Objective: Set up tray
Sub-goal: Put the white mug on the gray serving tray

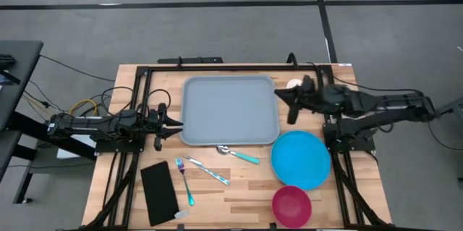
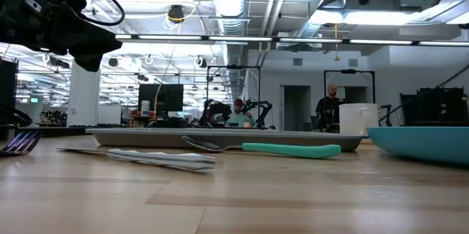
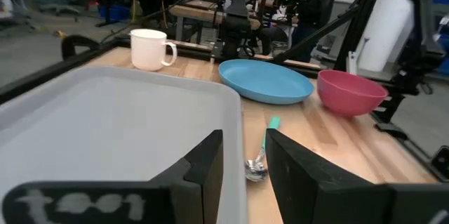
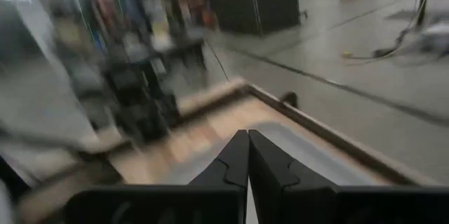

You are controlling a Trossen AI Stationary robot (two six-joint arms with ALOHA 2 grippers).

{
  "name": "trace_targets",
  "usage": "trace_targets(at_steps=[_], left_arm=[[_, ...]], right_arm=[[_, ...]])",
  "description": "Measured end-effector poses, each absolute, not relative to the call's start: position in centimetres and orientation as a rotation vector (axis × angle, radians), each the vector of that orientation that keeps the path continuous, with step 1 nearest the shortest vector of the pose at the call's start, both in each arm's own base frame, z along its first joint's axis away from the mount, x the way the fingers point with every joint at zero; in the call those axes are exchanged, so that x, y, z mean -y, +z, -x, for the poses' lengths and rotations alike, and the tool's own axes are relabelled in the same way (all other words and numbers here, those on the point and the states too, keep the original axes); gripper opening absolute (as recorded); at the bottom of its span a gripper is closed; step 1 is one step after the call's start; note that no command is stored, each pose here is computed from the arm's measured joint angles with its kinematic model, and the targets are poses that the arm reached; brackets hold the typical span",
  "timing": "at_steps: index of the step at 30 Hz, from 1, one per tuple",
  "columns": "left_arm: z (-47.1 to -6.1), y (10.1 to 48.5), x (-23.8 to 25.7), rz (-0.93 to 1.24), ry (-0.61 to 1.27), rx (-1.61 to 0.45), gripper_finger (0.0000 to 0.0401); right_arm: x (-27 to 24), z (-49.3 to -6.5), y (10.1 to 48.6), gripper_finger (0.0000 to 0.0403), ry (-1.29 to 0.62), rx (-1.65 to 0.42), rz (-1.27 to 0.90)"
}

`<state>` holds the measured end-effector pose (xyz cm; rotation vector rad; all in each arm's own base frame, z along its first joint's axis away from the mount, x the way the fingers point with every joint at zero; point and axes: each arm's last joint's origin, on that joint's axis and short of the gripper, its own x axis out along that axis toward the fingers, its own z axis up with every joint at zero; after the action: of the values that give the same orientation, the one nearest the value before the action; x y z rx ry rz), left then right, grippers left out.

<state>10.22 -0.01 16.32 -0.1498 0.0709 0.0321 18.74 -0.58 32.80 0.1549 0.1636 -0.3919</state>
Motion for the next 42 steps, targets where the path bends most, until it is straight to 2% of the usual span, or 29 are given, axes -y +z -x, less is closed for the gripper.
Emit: trace_targets(at_steps=[4,12,18,23,29,32,37,42], left_arm=[[-10.2,16.3,0.0,0.091,0.041,-0.070,0.0095],[-10.2,16.3,0.0,0.095,0.041,-0.069,0.0095],[-10.2,16.3,0.0,0.207,0.026,-0.069,0.0095],[-10.2,16.3,0.1,0.331,0.015,-0.072,0.0095],[-10.2,16.3,0.1,0.349,0.016,-0.072,0.0095],[-10.2,16.3,0.1,0.358,0.016,-0.072,0.0095],[-10.2,16.3,0.1,0.350,0.016,-0.072,0.0095],[-10.2,16.3,0.1,0.348,0.016,-0.072,0.0095]], right_arm=[[1.4,-20.5,32.5,0.0000,-0.534,-0.382,-0.129],[5.0,-21.3,29.4,0.0000,-0.999,-0.740,-0.453],[6.8,-20.7,26.7,0.0000,-1.305,-0.872,-0.598],[7.5,-21.4,24.9,0.0000,-1.387,-0.951,-0.746],[7.7,-22.5,23.1,0.0004,-1.385,-1.061,-0.765],[7.3,-23.1,22.3,0.0026,-1.397,-1.088,-0.753],[6.5,-23.7,21.5,0.0094,-1.398,-1.127,-0.694],[6.2,-23.4,21.6,0.0152,-1.491,-1.066,-0.698]])
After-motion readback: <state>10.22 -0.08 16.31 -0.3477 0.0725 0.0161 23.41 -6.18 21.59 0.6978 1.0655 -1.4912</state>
